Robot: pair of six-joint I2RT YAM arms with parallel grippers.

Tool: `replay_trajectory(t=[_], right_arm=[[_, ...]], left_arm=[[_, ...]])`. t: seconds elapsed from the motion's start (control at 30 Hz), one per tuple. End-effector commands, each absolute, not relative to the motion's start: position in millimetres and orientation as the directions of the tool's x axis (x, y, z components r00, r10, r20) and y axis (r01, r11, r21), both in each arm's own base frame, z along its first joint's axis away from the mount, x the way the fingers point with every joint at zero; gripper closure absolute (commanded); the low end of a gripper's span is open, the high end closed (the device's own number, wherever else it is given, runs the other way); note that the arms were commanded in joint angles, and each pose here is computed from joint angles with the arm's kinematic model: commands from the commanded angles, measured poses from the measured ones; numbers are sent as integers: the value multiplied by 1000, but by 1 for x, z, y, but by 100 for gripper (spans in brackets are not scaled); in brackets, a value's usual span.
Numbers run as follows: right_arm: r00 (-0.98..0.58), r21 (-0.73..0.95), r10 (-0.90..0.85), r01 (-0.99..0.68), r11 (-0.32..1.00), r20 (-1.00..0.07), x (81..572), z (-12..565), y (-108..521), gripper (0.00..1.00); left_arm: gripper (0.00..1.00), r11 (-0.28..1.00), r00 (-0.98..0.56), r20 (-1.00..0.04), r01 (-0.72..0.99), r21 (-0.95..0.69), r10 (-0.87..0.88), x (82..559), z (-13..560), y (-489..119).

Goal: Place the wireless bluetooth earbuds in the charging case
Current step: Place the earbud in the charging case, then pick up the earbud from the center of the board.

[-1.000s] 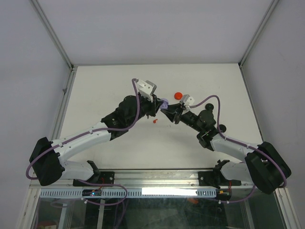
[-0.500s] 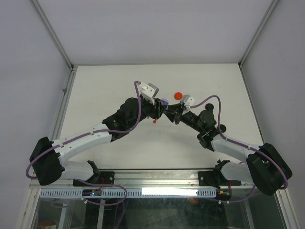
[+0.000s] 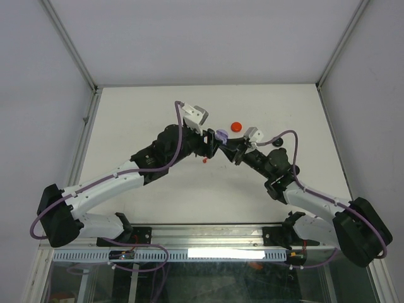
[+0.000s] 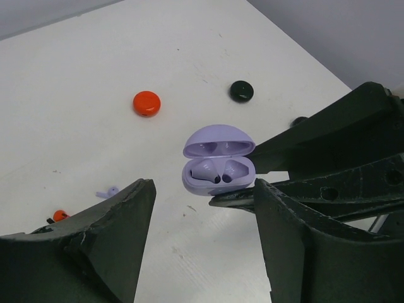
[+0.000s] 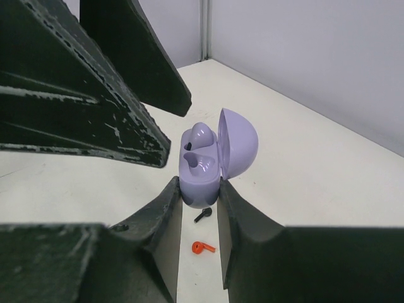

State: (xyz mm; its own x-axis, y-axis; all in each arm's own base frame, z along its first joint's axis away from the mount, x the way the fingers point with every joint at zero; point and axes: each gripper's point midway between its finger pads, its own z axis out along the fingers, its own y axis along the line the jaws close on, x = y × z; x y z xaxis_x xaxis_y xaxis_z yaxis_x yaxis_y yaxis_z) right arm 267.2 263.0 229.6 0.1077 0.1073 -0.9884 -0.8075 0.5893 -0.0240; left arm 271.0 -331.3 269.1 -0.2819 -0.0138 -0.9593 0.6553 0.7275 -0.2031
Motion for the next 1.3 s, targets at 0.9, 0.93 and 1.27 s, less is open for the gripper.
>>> replay_trajectory(t=[0.9,0.93,1.27], right_arm=[[90,16,111,-701,713,-990,249,211,215,100],[88,17,110,-701,713,-990,249,211,215,100],[88,17,110,-702,712,-990,246,209,213,100]], left_arm=[[43,805,-605,-740,574,-150,293,380,117,-314],[45,800,-600,-738,584,-140,309,384,115,-316],[59,800,-637,-663,593,-96,392,399,71,-322]])
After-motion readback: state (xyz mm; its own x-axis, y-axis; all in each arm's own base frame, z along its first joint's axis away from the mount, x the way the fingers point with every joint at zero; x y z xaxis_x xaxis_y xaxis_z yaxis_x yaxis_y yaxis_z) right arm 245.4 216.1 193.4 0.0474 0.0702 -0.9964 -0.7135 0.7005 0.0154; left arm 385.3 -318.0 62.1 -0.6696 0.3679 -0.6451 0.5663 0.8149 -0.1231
